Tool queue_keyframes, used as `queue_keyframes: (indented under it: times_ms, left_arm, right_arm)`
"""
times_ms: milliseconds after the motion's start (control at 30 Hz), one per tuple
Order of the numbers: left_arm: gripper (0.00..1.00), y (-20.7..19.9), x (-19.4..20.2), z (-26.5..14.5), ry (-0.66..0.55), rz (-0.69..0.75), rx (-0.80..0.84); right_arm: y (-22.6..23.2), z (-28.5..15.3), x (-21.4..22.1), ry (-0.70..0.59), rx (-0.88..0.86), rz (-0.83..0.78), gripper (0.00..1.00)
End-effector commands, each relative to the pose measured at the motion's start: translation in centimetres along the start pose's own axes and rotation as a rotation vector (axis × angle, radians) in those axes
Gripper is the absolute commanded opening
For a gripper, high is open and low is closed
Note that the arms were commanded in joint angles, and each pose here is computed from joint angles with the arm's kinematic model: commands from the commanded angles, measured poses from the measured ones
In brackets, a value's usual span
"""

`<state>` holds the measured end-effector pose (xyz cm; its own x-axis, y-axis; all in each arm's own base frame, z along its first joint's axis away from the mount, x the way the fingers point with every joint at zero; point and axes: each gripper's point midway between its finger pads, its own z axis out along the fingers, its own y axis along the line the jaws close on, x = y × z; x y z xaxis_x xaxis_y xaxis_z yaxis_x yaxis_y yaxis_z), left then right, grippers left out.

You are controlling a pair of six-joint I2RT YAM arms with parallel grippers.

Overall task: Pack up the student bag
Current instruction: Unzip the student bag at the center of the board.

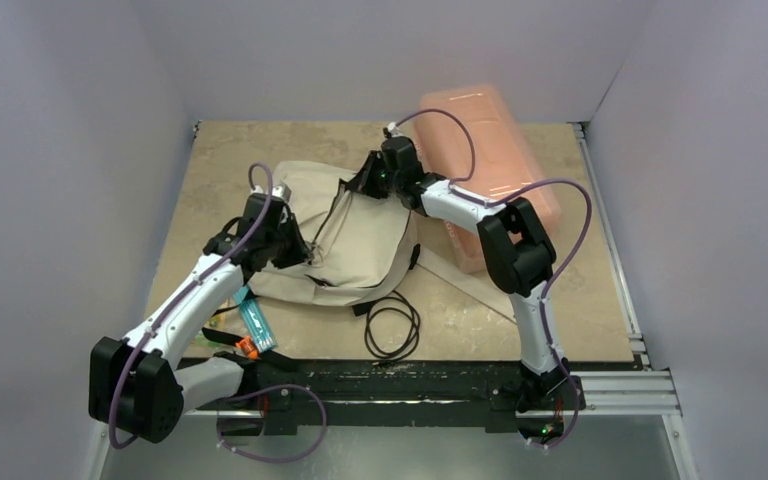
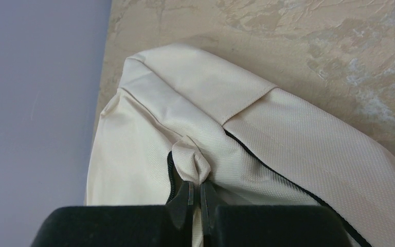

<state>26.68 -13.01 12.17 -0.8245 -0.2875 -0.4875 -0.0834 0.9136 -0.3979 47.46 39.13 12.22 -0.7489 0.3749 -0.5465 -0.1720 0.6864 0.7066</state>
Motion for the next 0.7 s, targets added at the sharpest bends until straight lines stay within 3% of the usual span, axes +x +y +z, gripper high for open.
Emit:
queue_keyframes:
  times_ms: [0,33,67,133,233,433,667]
  left_arm:
    - [0.0,2.7,5.9,-1.3,0.181,-0.1,-0.105]
    - [0.0,2.7,6.1,-1.3,0.186,-0.106,-0.105]
    - [0.09,2.6,6.1,-1.4,0.195,-0.11,-0.104]
    - [0.42,2.4,5.5,-2.1,0.196,-0.125,-0.107]
    - [0.61,1.9,3.5,-3.9,0.14,-0.129,-0.105]
    - [0.68,1.5,-0.9,-10.7,-0.05,-0.125,-0.08]
    - [0.67,2.1,-4.0,-23.1,-0.407,-0.082,-0.117]
  right_arm:
    - [0.4,-0.2,-7.2,-0.206,0.008,-0.128,0.0]
    - [1.0,-0.2,-7.0,-0.188,-0.014,-0.158,0.0]
    - [1.5,-0.2,-6.7,-0.158,-0.034,-0.187,0.08]
    - [2.5,-0.9,-6.4,-0.11,-0.052,-0.234,0.48]
    - [4.7,-3.6,-6.9,-0.105,-0.052,-0.348,0.74]
    - [7.3,-10.4,-5.0,-0.079,0.012,-0.456,0.86]
    - [15.7,-18.0,7.4,-0.061,-0.165,-0.39,0.88]
